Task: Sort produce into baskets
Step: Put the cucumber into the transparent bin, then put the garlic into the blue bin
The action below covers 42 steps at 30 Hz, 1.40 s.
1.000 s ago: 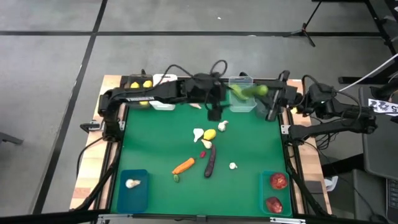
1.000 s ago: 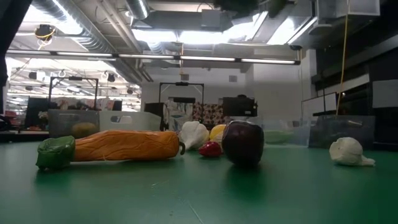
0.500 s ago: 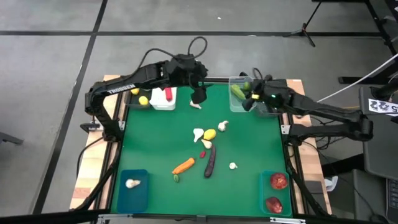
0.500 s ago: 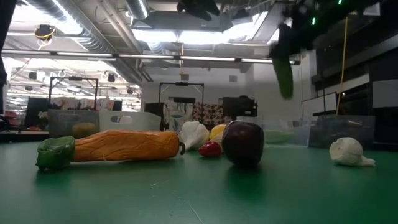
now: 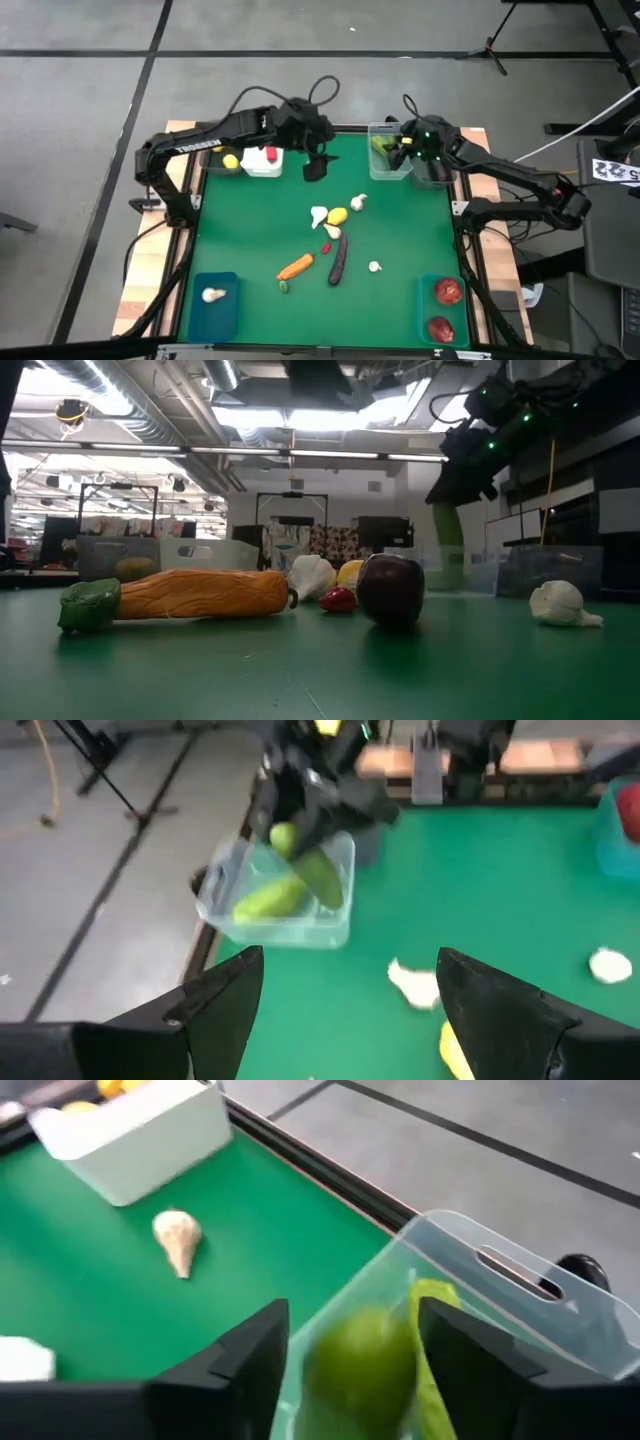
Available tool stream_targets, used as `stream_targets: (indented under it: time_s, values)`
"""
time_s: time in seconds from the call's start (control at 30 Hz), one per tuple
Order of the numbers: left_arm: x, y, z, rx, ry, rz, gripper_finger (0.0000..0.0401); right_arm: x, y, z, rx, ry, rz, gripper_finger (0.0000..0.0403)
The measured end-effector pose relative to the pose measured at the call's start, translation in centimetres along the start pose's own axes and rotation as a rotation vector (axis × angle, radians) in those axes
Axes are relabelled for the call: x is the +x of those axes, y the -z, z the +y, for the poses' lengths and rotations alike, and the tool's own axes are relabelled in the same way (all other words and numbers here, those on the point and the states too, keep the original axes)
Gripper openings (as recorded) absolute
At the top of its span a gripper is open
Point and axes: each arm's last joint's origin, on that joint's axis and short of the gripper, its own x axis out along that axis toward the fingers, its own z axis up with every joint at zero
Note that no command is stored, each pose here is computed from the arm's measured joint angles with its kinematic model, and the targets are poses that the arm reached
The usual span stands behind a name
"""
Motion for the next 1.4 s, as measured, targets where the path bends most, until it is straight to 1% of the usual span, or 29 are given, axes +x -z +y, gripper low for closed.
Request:
stream_targets:
  time_s: [0.1,0.2,0.27,0.4,0.53,0.6,0.67,0.77,0.87,1.0,1.17,1.27,1.4]
  values:
    - [1.1,2.0,-0.5,-0.023,0.011,0.049,0.0294,0.6,0.3,-0.1,-0.017,0.004,0.028,0.0252]
    - [2.3,4.3,-1.6,-0.047,0.03,0.085,0.0294,0.8,0.4,-0.1,-0.02,0.002,0.037,0.028]
    - [3.0,5.8,-3.2,-0.046,0.064,0.108,0.0294,0.7,0.3,-0.1,-0.021,0.001,0.033,0.0292]
    - [4.9,9.0,-7.3,-0.022,0.143,0.134,0.0294,-0.2,-0.1,0.1,-0.022,-0.025,-0.008,0.03]
    - [6.5,12.2,-11.4,-0.02,0.157,0.087,0.0294,-1.3,-0.5,0.3,-0.026,-0.043,-0.052,0.03]
    - [7.2,13.5,-12.8,-0.021,0.136,0.018,0.0294,-1.6,-0.6,0.3,-0.025,-0.045,-0.066,0.03]
    - [7.7,14.9,-13.8,-0.028,0.096,-0.028,0.0294,-1.9,-0.7,0.3,-0.024,-0.046,-0.079,0.03]
    - [8.4,16.7,-14.1,-0.066,0.028,-0.067,0.0294,-2.2,-0.8,0.4,-0.025,-0.047,-0.089,0.03]
    - [9.1,18.2,-13.8,-0.088,-0.004,-0.069,0.0294,-2.2,-0.8,0.4,-0.024,-0.048,-0.088,0.0301]
    - [10.7,20.4,-13.6,-0.117,-0.02,-0.021,0.0294,-2.2,-0.8,0.4,-0.025,-0.053,-0.087,0.0301]
    - [12.6,22.5,-13.7,-0.136,-0.032,0.059,0.0294,-2.2,-0.8,0.5,-0.024,-0.075,-0.085,0.0301]
    - [13.2,23.2,-13.6,-0.166,-0.036,0.086,0.0294,-2.2,-0.8,0.5,-0.025,-0.091,-0.083,0.0301]
    - [13.3,23.3,-13.7,-0.193,-0.035,0.092,0.0291,-2.2,-0.8,0.5,-0.025,-0.099,-0.082,0.0301]
